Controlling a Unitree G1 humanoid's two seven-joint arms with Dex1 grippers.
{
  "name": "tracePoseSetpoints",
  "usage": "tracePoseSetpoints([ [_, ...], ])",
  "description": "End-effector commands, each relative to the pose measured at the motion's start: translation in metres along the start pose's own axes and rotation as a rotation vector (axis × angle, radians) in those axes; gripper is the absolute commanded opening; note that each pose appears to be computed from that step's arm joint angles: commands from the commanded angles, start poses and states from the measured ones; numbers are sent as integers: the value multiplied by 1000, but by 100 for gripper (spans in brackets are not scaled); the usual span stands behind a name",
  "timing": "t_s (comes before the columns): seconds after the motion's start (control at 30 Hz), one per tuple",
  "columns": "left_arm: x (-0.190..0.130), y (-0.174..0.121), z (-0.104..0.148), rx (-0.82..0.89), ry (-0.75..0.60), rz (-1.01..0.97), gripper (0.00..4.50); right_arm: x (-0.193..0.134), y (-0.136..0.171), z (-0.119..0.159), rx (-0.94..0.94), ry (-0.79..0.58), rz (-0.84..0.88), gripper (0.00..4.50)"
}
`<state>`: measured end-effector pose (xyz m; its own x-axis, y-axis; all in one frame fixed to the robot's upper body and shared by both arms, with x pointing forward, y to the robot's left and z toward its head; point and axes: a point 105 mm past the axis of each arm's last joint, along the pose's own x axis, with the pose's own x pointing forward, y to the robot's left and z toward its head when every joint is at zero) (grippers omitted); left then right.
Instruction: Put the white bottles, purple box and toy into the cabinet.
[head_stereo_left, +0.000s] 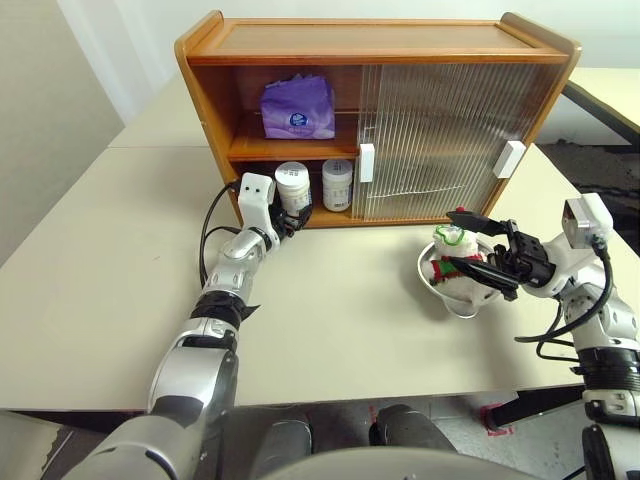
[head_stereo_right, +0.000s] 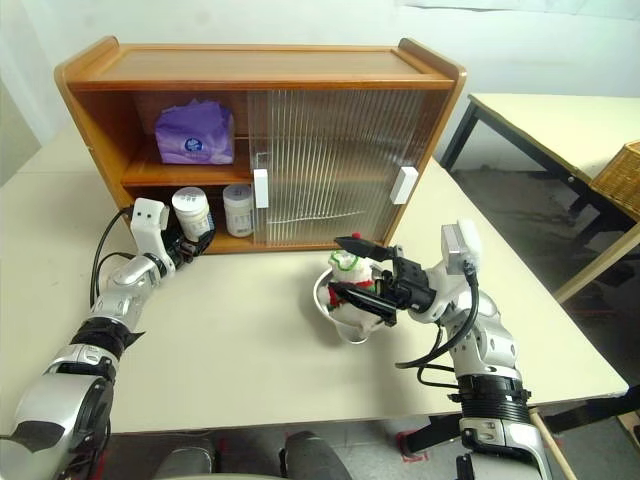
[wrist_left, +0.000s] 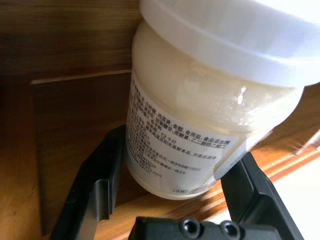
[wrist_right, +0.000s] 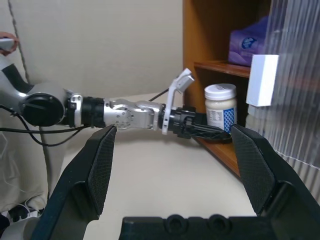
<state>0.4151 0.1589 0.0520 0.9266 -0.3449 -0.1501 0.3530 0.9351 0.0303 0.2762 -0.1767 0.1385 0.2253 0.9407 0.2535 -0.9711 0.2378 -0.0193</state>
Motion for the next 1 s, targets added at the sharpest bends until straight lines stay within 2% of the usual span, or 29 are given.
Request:
tracePoseSetpoints([
  [0.03,7,2,12,-3,-33,16,317,-2,1,3,-10,-1,2,450],
  [0.57,15,14,15,0,13,70,317,-8,3,-3,-4,29,-20,450],
  [1.0,21,-7,13,-16,-13,52,317,-6,2,-6,-2,28,-20,450],
])
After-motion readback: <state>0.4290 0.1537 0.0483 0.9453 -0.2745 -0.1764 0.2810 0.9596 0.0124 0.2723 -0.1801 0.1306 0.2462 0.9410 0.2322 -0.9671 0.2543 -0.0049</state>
